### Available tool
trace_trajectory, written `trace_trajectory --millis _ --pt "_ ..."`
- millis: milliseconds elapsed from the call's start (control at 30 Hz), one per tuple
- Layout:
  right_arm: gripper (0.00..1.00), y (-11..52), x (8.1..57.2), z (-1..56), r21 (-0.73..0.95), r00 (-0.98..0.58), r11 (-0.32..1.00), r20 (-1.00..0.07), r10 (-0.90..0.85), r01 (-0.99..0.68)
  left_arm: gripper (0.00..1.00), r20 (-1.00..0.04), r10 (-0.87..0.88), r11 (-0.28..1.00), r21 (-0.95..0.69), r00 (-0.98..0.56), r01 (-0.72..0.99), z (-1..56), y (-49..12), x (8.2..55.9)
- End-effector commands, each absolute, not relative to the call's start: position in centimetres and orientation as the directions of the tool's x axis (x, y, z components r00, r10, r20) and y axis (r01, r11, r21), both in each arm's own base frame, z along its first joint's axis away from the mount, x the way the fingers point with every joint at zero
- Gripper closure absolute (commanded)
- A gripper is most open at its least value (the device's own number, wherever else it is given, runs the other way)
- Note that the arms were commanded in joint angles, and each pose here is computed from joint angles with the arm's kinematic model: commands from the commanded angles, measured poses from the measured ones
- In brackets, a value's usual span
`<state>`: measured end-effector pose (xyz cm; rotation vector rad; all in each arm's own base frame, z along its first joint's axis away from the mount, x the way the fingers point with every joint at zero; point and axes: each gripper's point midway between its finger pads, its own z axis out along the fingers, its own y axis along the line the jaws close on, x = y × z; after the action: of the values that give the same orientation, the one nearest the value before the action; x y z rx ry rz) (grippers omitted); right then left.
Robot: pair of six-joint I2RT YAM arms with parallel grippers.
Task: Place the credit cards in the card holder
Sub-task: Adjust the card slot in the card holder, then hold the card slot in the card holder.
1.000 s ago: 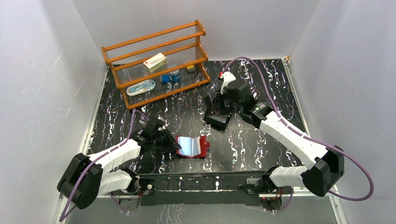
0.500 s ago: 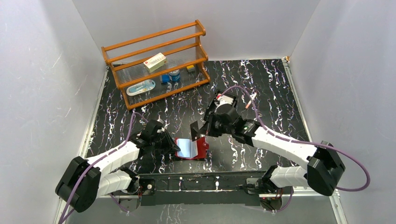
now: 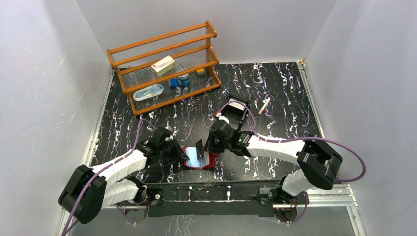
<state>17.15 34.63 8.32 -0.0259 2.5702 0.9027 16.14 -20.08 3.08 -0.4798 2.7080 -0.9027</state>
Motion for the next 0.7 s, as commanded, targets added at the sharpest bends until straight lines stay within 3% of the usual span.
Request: trace_trajectory --millis 0,233,367,533,667 --pt "1.0 34.1 17.8 9.0 0.585 -0.886 0.795 -0.44 0.146 -0.16 0.91 -0.121 -0.36 0.773 -0.594 -0.925 -0.223 2.7 -19.5 15.4" --pt "1.0 33.5 16.2 8.2 0.651 -0.898 0.738 -0.415 0.15 -0.177 0.86 -0.12 -0.36 0.785 -0.575 -0.925 -0.23 2.4 -19.1 15.0" --pt "1.0 33.8 15.9 8.5 0.687 -0.899 0.704 -0.406 0.163 -0.183 0.74 -0.119 -0.361 0.786 -0.572 -0.925 -0.234 2.2 -18.8 14.7" --pt "1.0 34.0 15.4 8.5 0.727 -0.908 0.666 -0.378 0.181 -0.17 0.72 -0.108 -0.361 0.791 -0.562 -0.926 -0.243 1.9 -18.5 14.2" --pt "1.0 34.0 15.2 8.3 0.753 -0.914 0.639 -0.354 0.197 -0.154 0.64 -0.107 -0.367 0.792 -0.557 -0.924 -0.25 1.7 -18.3 14.0"
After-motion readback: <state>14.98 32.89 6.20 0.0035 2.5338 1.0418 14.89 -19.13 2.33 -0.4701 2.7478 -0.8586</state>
